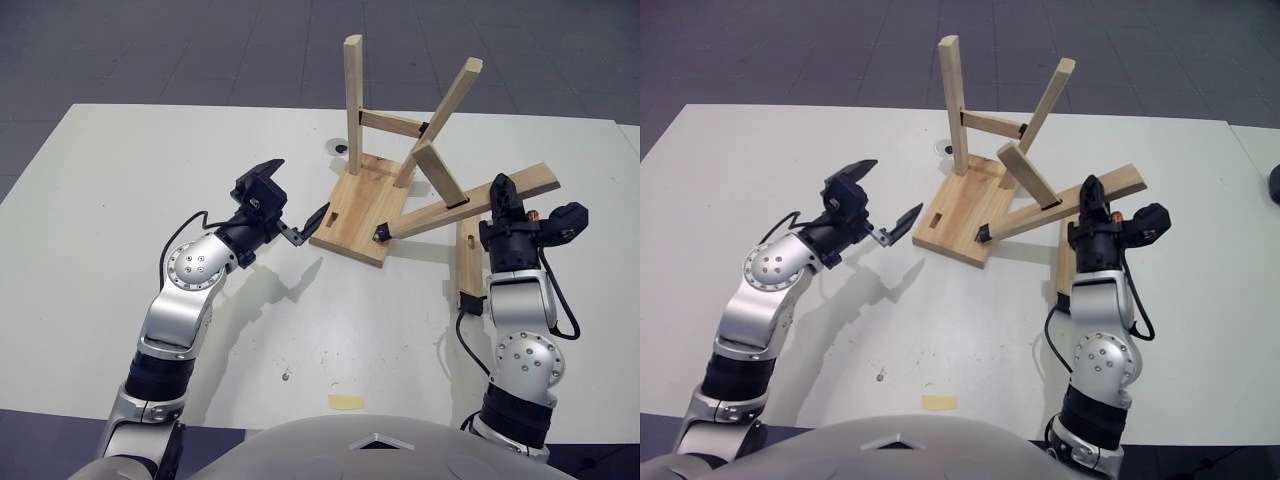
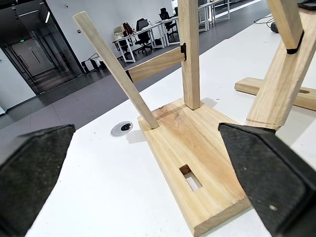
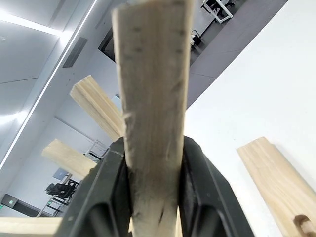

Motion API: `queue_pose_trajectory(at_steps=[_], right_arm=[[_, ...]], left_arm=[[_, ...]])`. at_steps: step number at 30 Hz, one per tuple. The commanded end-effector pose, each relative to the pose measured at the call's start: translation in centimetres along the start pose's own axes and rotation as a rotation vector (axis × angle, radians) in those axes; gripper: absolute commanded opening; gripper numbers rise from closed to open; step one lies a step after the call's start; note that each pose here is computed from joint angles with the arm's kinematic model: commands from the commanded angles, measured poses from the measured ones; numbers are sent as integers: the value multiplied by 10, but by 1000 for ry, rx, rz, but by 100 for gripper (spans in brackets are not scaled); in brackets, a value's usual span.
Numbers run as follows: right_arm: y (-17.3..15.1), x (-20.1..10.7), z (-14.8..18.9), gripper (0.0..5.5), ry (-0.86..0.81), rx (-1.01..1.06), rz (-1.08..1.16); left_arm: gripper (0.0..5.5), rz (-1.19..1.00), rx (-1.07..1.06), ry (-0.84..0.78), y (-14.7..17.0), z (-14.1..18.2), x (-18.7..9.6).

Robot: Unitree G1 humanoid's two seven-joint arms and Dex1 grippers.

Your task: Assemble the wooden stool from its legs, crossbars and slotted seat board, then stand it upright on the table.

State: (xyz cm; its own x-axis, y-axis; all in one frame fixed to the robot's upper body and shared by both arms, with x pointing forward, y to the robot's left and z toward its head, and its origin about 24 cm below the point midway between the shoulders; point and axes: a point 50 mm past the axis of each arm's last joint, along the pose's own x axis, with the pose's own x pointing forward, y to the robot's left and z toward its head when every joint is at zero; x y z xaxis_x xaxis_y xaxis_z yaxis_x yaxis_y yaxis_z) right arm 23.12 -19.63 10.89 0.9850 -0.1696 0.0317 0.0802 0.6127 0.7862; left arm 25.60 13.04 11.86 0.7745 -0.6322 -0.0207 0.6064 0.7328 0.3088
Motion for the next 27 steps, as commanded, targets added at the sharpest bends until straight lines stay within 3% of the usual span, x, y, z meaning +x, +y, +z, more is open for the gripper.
queue_pose_trajectory(at_steps=[1,7,10,13,21,27], right_arm=[[-18,-2,-7,101,8,-132,-166],[-24,-1,11,103,-87,-450,-261],[-6,8,22,103,-170,-603,-164],[5,14,17,103,-134,-644,-44],[-6,24,12,101,89,-579,103],[17,21,3,101,215,-407,272]], left_arm=[[540,8,7,8,-1,-2,0],[540,2,26,18,-1,-4,1],[540,-1,39,16,-3,-3,2],[540,-2,43,15,-3,-3,3],[540,3,52,19,-3,-5,5],[540,-4,62,5,-8,-3,7]])
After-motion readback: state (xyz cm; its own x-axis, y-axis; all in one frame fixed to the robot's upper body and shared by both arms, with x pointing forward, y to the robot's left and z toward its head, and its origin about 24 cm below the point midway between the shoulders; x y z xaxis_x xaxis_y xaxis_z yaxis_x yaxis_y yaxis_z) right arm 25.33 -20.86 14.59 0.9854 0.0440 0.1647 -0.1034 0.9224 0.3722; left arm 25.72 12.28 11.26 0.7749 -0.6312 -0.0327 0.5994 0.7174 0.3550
